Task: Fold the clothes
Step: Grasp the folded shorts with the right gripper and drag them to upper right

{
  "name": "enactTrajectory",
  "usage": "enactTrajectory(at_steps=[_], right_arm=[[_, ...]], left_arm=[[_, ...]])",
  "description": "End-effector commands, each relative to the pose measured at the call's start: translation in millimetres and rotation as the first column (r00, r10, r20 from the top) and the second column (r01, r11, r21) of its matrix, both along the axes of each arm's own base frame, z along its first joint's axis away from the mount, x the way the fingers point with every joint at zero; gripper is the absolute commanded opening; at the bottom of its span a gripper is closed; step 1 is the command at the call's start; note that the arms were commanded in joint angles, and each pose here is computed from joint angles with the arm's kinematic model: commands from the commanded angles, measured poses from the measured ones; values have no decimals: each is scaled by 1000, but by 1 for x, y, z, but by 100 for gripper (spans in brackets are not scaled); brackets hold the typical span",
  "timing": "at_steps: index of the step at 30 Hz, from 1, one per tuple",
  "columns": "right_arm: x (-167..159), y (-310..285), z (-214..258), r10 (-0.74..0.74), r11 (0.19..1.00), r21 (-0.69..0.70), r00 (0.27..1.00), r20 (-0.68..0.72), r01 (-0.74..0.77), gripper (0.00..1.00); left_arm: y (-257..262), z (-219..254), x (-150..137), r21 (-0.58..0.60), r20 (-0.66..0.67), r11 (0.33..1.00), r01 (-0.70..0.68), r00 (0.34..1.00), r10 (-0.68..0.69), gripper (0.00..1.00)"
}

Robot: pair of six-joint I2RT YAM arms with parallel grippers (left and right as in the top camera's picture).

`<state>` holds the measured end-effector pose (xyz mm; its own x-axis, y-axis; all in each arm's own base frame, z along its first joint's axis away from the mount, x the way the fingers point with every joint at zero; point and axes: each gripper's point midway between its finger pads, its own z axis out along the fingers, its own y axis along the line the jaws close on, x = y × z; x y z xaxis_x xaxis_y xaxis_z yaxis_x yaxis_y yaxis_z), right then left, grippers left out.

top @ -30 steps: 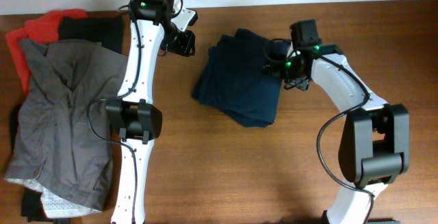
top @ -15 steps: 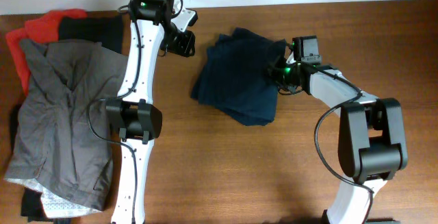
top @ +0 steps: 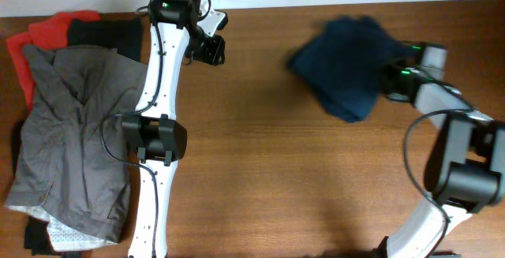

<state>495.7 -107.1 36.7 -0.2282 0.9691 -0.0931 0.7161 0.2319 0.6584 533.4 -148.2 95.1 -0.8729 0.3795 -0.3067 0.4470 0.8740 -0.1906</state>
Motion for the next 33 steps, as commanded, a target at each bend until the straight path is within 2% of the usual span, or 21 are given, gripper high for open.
enactTrajectory(at_steps=[1, 2, 5, 9, 11, 12, 14, 18, 22, 26, 29, 33], right_arm=[[-24, -81, -3, -229, 973, 22, 973, -14, 229, 25], [-34, -107, -2, -289, 957, 27, 957, -12, 289, 29], [-56, -149, -2, -418, 906, 68, 908, -19, 418, 32], [-60, -156, -2, -442, 894, 77, 897, -19, 442, 44], [-54, -144, -3, -416, 906, 77, 909, -23, 417, 55], [-49, -133, -4, -380, 922, 67, 924, -27, 381, 68], [-41, -111, -3, -259, 965, 40, 966, -18, 260, 80], [-51, -85, -6, -51, 999, -12, 997, -60, 50, 83], [-68, -76, -11, 141, 980, -120, 982, -125, -156, 87], [-77, -82, -17, 181, 960, -181, 967, -180, -213, 93], [-61, -87, -6, 265, 917, -277, 957, -115, -287, 98], [-33, -89, 7, 284, 889, -367, 958, -25, -273, 100]], left_arm=[[-3, 27, 5, -12, 72, 1000, 14, 997, -14, 48], [-4, 27, 5, -12, 77, 1000, 17, 997, -16, 48], [-9, 28, 7, -14, 90, 1000, 26, 996, -25, 48], [-18, 29, 7, -16, 101, 999, 41, 994, -40, 48], [-21, 29, 6, -16, 102, 999, 46, 994, -44, 48], [-22, 29, 6, -16, 101, 999, 49, 994, -47, 48], [-23, 29, 5, -16, 98, 999, 51, 994, -49, 48], [-23, 28, 3, -14, 90, 999, 51, 995, -49, 48], [-23, 28, 3, -14, 89, 999, 51, 995, -49, 48], [-23, 28, 2, -14, 87, 999, 51, 995, -50, 48], [-23, 28, 3, -14, 89, 999, 51, 995, -50, 48], [-23, 28, 3, -14, 89, 999, 51, 995, -50, 48]])
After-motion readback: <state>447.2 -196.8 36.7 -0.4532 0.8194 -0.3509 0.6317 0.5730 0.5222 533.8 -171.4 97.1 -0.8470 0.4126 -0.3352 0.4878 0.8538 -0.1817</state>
